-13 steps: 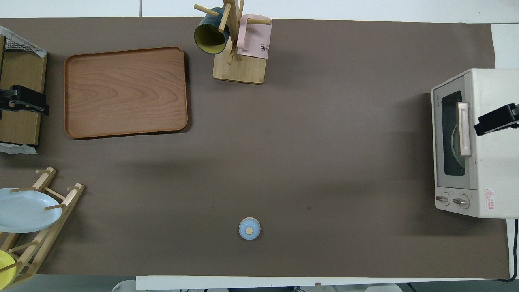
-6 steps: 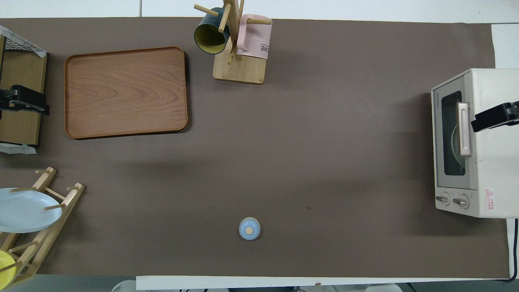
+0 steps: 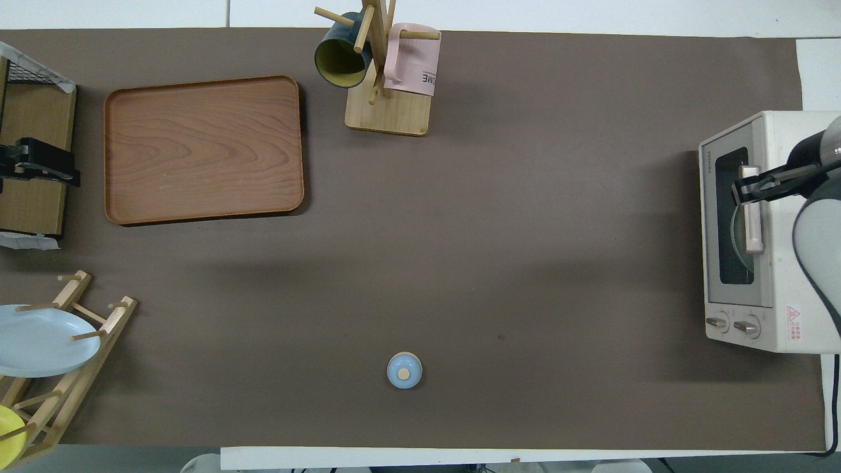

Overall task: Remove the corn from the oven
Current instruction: 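Pull the oven door handle down with the right gripper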

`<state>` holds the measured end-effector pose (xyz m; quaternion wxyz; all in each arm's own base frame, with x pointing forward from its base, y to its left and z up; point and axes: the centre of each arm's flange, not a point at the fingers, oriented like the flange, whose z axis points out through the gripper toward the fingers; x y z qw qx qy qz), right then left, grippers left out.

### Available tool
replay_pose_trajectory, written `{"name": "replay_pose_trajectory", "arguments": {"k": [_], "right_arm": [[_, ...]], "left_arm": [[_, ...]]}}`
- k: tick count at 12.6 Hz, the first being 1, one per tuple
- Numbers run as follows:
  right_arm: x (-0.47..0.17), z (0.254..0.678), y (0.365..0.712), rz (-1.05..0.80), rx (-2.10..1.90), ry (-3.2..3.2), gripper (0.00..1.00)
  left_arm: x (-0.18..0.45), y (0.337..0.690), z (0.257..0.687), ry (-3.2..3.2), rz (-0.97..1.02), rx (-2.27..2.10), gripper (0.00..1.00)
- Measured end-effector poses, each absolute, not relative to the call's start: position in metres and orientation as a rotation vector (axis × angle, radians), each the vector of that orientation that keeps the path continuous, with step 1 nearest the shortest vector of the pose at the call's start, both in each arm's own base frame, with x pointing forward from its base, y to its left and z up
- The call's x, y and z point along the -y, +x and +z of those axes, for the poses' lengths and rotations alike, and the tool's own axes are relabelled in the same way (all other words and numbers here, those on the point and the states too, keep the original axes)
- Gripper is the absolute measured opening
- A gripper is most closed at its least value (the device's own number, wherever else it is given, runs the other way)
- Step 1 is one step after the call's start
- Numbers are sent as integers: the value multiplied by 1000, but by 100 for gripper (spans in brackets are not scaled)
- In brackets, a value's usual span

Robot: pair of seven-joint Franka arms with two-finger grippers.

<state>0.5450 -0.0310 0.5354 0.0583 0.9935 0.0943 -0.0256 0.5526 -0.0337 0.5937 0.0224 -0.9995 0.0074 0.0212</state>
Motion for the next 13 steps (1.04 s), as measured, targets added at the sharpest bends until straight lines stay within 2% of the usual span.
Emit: {"name": "replay_pose_trajectory", "arguments": {"k": [1,2,6,13], "right_arm": [[39,526,548,-81,-284,2979,7],[47,523,549,-81,-272,2970,1],[73,508,548,-104,-199,2976,1],[70,469,549,-89,-201,2979,1]], "left_arm": [[34,553,594,-3096,66,-23,100],[34,553,594,-3096,66,-23,100],[34,553,594,-3096,66,-23,100],[34,553,594,-3096,66,-23,100]]}}
